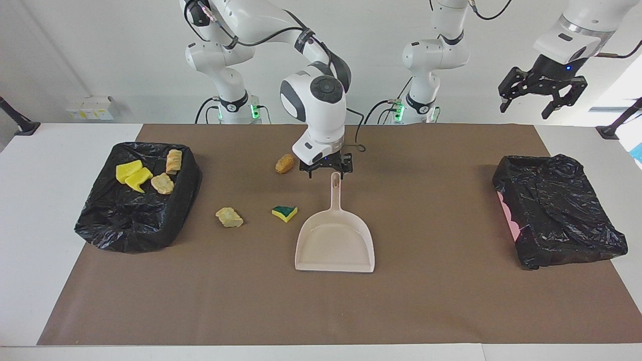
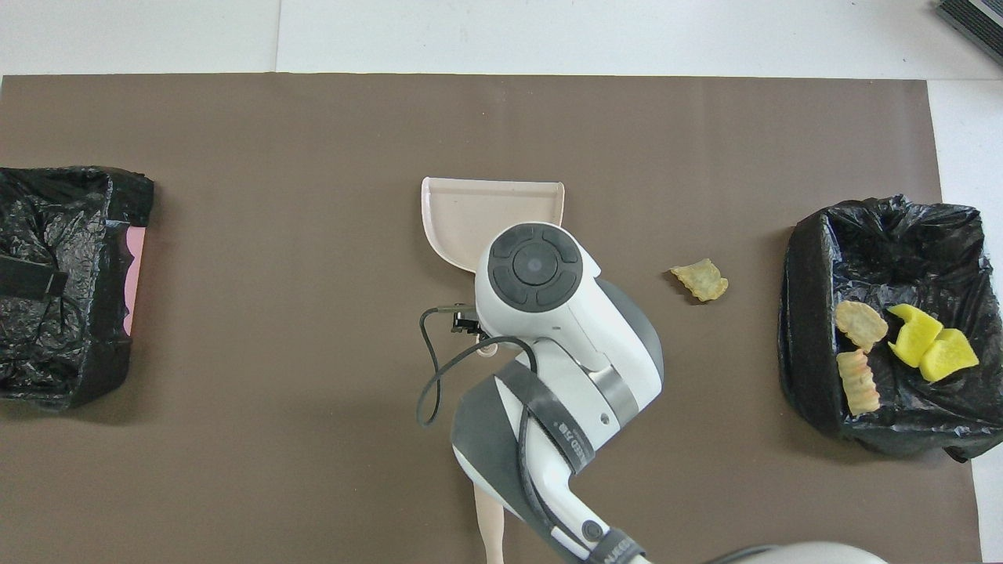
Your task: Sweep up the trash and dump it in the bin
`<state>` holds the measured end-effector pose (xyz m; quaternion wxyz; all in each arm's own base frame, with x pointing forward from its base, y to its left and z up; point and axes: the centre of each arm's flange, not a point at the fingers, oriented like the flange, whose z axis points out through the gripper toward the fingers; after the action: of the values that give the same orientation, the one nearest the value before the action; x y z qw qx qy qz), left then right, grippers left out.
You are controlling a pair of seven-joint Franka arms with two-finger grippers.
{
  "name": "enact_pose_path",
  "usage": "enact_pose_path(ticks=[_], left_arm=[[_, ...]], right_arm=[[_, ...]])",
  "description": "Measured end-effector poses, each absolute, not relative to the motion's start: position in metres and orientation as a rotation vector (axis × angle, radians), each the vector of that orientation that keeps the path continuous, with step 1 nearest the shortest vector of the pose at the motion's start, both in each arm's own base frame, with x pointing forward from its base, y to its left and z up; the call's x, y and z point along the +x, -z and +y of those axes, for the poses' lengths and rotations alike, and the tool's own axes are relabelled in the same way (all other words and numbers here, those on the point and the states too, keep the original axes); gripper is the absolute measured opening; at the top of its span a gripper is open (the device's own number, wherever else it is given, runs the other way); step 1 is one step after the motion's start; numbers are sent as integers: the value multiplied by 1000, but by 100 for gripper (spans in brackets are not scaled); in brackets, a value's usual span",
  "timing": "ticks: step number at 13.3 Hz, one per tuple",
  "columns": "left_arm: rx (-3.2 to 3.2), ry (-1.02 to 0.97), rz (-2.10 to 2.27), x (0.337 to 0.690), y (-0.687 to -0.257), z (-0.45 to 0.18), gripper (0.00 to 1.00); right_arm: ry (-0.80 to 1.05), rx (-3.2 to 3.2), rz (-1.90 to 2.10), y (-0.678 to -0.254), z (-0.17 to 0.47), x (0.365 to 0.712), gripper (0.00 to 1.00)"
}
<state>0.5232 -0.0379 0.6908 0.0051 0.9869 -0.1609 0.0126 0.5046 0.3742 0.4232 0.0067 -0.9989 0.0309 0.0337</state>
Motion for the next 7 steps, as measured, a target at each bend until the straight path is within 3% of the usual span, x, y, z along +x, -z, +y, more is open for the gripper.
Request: enact_pose_path(ticks=[7], left_arm=[[3055, -21, -674, 517, -651, -141, 100]], right_arm=[[-294, -3128, 55, -406, 388, 373, 100]])
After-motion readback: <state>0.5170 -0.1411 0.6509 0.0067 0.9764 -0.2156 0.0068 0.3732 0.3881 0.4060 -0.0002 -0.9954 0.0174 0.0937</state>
